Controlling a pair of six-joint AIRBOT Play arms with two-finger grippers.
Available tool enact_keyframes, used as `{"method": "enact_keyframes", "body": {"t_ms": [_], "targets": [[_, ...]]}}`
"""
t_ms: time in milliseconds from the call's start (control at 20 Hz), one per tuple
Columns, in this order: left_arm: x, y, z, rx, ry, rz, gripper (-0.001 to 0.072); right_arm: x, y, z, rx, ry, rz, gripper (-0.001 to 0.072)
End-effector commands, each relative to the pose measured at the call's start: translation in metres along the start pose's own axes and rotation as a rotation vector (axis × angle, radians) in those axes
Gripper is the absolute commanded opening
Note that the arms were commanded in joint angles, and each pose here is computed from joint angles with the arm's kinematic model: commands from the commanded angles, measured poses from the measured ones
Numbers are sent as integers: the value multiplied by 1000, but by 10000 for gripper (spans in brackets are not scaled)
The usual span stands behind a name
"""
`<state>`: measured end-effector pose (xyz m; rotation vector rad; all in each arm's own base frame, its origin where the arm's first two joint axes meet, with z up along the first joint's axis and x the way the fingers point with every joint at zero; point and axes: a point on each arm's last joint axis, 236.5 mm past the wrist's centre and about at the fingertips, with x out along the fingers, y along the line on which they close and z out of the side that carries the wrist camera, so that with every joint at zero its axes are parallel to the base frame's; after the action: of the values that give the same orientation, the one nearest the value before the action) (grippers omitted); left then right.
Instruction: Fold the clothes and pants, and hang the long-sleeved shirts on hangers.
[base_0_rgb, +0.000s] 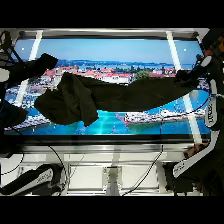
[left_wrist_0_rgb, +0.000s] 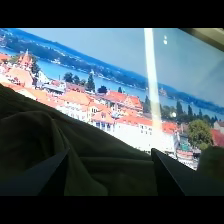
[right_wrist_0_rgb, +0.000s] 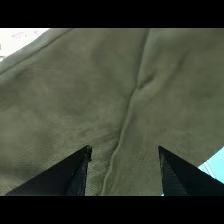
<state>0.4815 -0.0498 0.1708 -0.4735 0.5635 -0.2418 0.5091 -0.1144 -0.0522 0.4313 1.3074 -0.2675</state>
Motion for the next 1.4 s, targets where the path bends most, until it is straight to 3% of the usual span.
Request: {"method": "enact_keyframes", "body": {"t_ms": [0, 700, 800, 1100, 1300, 1350], "targets": [[0, -3, -1, 4, 4, -8, 576, 14, 3, -12, -13, 43, -47, 488], [0, -3, -1, 3, 4, -8, 576, 43, -6, -31, -35, 122, -139, 482], [0, -3, -1, 3, 3, -8, 576, 43, -6, -33, -34, 131, -141, 441], [0, -3, -1, 3, 3, -8, 576, 42, -7, -39, -33, 154, -147, 433], [0, -3, -1, 3, 3, -8, 576, 41, -8, -40, -33, 162, -148, 333], [0, -3, -1, 3, 3, -8, 576, 41, -8, -42, -32, 167, -149, 253]]}}
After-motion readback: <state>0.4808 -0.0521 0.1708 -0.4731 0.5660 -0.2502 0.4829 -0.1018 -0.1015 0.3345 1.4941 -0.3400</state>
